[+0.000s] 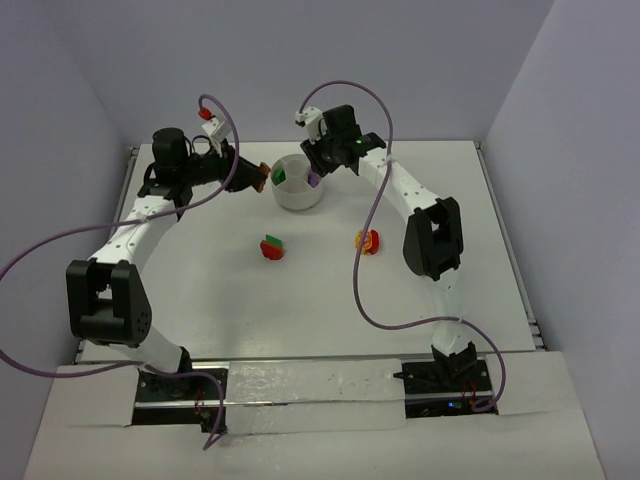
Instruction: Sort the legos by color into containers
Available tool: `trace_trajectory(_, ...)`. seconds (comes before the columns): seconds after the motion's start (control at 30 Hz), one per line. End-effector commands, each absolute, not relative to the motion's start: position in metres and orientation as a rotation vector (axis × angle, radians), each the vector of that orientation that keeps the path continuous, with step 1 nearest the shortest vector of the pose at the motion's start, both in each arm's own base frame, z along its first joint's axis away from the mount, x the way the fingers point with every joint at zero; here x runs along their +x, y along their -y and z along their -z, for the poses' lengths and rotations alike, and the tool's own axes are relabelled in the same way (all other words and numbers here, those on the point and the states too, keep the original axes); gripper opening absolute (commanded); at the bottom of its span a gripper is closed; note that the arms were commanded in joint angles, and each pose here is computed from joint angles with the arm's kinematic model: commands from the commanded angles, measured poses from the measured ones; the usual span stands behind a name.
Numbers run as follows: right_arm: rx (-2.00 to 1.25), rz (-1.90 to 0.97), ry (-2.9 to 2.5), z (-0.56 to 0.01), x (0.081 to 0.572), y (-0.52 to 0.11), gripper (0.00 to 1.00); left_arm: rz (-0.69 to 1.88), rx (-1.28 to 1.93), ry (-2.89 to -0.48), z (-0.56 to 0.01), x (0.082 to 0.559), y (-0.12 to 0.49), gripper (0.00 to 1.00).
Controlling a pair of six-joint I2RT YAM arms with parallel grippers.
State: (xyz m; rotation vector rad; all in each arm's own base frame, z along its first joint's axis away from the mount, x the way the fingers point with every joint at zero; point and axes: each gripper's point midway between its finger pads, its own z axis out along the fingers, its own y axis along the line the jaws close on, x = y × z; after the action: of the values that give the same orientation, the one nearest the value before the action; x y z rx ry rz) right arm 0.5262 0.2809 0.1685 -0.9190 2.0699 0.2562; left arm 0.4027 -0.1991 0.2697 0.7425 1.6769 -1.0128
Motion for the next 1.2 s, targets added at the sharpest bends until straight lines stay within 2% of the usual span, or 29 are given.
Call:
trace_trajectory(0.0, -0.890, -0.247, -2.002, -0.188, 0.542, -0.283, 0.12, 0.958, 0.730, -1.545, -0.305, 0.429, 0.199, 0.00)
trace_trajectory(0.1, -0.893, -0.247, -2.008, -0.184, 0.543, -0.284, 0.22, 0.949, 0.714, -1.527, -0.310, 0.441, 0.199, 0.00)
trace_trajectory(0.17, -0.898, -0.249, -2.012, -0.181, 0.543, -0.284, 0.33, 0.949, 0.706, -1.515, -0.311, 0.450, 0.200, 0.00)
trace_trajectory(0.27, -0.897, -0.257, -2.015, -0.182, 0.542, -0.285, 0.61, 0.960, 0.679, -1.507, -0.310, 0.461, 0.202, 0.00)
trace_trajectory(0.3, -0.897, -0.261, -2.014, -0.182, 0.541, -0.285, 0.67, 0.966, 0.675, -1.506, -0.309, 0.462, 0.203, 0.00)
trace_trajectory(0.4, -0.896, -0.277, -2.010, -0.186, 0.539, -0.287, 0.76, 0.986, 0.662, -1.486, -0.300, 0.469, 0.211, 0.00)
trace_trajectory(0.6, -0.865, -0.314, -2.014, -0.196, 0.535, -0.289, 0.80, 0.961, 0.690, -1.453, -0.278, 0.477, 0.222, 0.00)
trace_trajectory(0.83, -0.726, -0.454, -2.007, -0.244, 0.522, -0.278, 0.82, 0.833, 0.889, -1.374, -0.243, 0.479, 0.234, 0.03)
trace_trajectory(0.97, -0.625, -0.463, -1.994, -0.275, 0.520, -0.245, 0.83, 0.735, 0.963, -1.352, -0.221, 0.482, 0.236, 0.02)
trace_trajectory(1.17, -0.525, -0.417, -2.025, -0.281, 0.522, -0.199, 0.84, 0.608, 0.961, -1.203, -0.220, 0.480, 0.246, 0.01)
